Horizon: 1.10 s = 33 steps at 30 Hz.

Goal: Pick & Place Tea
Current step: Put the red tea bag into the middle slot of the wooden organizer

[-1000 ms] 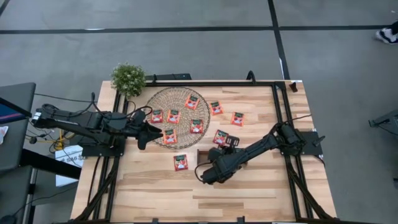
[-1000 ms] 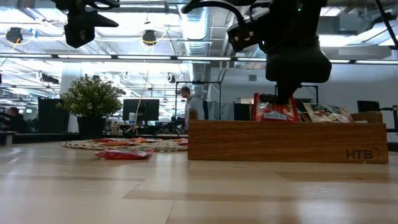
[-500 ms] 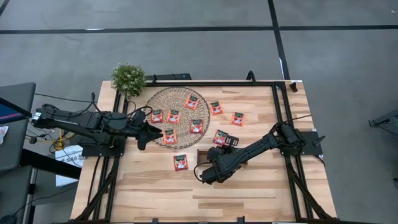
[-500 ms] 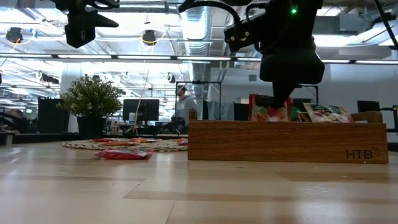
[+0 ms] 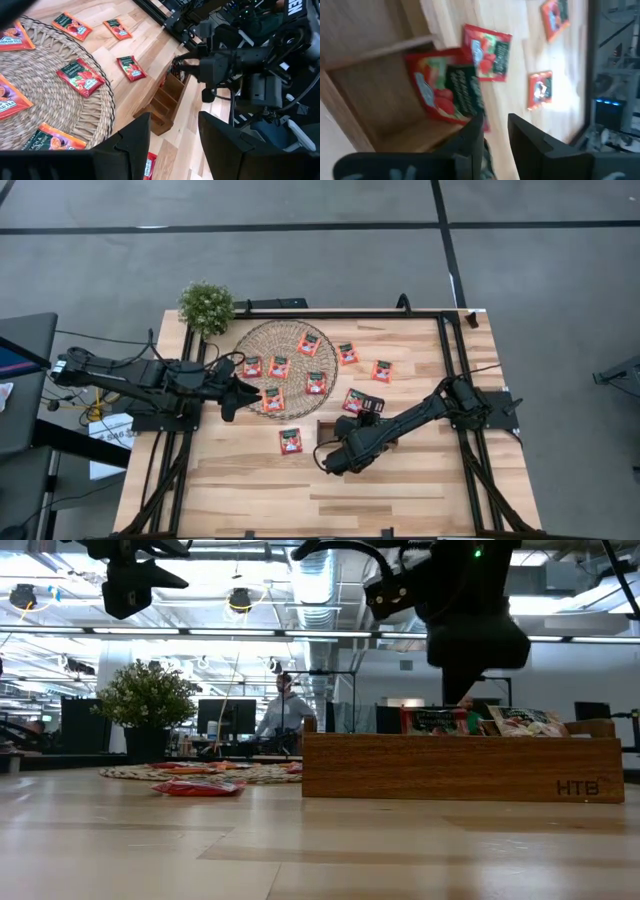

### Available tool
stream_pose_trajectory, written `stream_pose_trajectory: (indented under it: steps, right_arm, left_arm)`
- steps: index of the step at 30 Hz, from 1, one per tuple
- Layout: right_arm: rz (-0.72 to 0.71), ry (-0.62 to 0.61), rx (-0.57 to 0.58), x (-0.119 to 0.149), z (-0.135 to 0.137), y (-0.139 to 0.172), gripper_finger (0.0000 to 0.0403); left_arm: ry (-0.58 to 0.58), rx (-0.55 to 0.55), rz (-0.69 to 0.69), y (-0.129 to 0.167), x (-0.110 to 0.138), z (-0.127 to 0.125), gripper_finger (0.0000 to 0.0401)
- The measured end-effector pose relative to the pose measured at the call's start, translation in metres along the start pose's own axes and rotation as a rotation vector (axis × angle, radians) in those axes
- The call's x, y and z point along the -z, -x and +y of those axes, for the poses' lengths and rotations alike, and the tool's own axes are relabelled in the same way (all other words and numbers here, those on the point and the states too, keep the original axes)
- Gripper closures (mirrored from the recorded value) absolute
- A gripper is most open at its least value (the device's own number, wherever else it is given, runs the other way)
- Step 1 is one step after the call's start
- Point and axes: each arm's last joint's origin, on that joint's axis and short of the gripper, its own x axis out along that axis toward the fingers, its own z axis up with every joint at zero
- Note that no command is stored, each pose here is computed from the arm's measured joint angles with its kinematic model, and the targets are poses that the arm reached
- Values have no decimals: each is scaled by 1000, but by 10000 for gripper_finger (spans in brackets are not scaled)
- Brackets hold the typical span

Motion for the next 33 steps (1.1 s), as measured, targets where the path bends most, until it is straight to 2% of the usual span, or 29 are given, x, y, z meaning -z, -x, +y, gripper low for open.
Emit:
stream_pose_trajectory:
  steps: [5, 10, 16, 21, 28, 33]
  right_arm:
    - [-48, -10, -42, -6, -10, 21, 328]
    - [-162, -29, -97, -9, -34, 53, 334]
    - [-246, -88, -114, -12, -83, 70, 342]
    - [-183, -51, -189, -23, -132, 55, 343]
    - [-139, 78, -438, -47, -195, 12, 343]
    - [-110, 80, -582, -52, -236, -21, 332]
  left_arm:
    - [0, 0, -1, 0, 0, 0, 243]
    - [0, 1, -2, 0, 0, 0, 243]
    - [-2, 7, -9, 0, -1, -1, 243]
    - [-3, 4, -10, 0, -1, -1, 243]
    - [0, -24, -37, 0, -2, 0, 243]
    - [13, -32, -50, 0, -2, 0, 243]
